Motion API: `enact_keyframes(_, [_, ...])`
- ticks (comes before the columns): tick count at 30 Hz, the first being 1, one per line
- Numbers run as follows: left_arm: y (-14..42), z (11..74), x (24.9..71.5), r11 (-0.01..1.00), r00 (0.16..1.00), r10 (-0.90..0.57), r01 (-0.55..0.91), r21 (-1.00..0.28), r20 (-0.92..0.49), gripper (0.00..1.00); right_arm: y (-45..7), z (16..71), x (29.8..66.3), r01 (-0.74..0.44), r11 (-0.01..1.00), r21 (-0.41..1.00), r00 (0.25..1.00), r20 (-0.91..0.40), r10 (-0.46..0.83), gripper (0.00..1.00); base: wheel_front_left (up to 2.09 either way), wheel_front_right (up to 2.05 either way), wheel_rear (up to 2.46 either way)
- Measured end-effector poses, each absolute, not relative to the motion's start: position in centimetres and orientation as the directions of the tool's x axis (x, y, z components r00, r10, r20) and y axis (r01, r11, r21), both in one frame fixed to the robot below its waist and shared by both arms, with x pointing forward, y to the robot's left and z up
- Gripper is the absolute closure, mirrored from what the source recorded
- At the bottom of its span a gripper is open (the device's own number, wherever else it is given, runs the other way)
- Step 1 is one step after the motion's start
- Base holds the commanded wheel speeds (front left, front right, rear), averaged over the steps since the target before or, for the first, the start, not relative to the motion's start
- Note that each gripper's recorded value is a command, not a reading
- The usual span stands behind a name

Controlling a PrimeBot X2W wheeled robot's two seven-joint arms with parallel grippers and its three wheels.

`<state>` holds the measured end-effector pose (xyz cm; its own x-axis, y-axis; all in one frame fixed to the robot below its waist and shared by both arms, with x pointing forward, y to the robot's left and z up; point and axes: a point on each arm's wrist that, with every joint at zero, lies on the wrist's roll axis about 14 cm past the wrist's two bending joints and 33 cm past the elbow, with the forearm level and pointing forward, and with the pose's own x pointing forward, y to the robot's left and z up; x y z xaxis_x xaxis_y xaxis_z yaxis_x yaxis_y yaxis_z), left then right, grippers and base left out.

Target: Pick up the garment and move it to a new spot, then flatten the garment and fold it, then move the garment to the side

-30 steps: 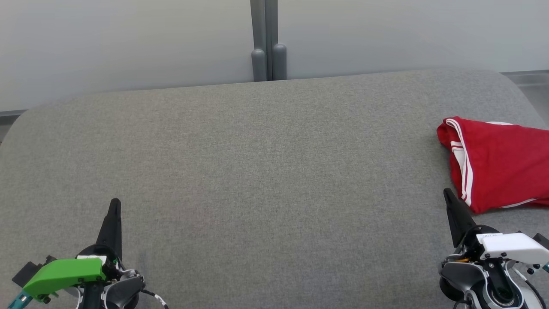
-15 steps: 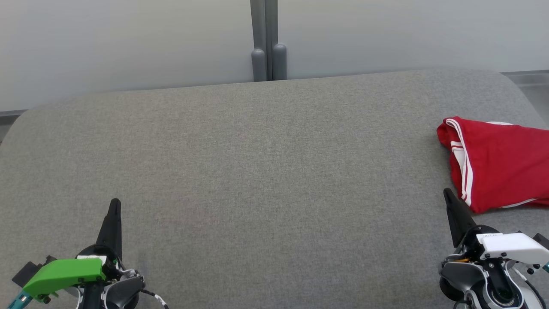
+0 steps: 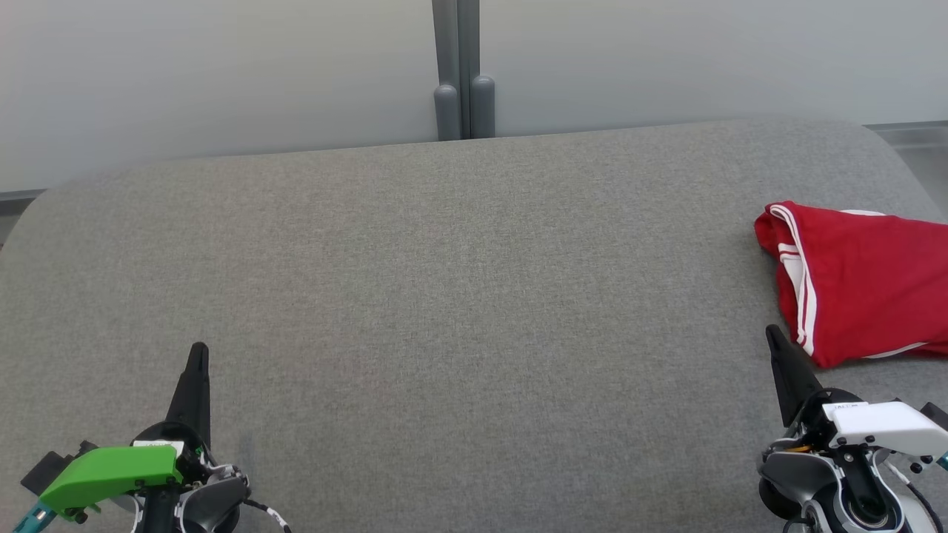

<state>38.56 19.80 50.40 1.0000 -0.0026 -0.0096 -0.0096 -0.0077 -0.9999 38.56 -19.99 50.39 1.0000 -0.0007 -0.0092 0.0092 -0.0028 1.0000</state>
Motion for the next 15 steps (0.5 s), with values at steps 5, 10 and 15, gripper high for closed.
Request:
enact_keyframes(5, [19.80, 50.40, 38.56, -0.008, 1.000, -0.003, -0.010, -1.000, -0.010, 1.00, -19.99, 50.40, 38.56, 0.009, -0.003, 1.000, 1.000, -0.009, -0.001, 1.00, 0.00, 0.00, 0.00])
enact_keyframes(10, [19.81, 50.40, 38.56, -0.008, 1.000, -0.003, -0.010, -1.000, -0.010, 1.00, -19.99, 50.40, 38.55, 0.009, -0.003, 1.000, 1.000, -0.009, -0.001, 1.00, 0.00, 0.00, 0.00])
enact_keyframes(15, [19.80, 50.40, 38.56, -0.008, 1.000, -0.003, -0.010, -1.000, -0.010, 1.00, -19.99, 50.39, 38.56, 0.009, -0.003, 1.000, 1.000, -0.009, -0.001, 1.00, 0.00, 0.00, 0.00])
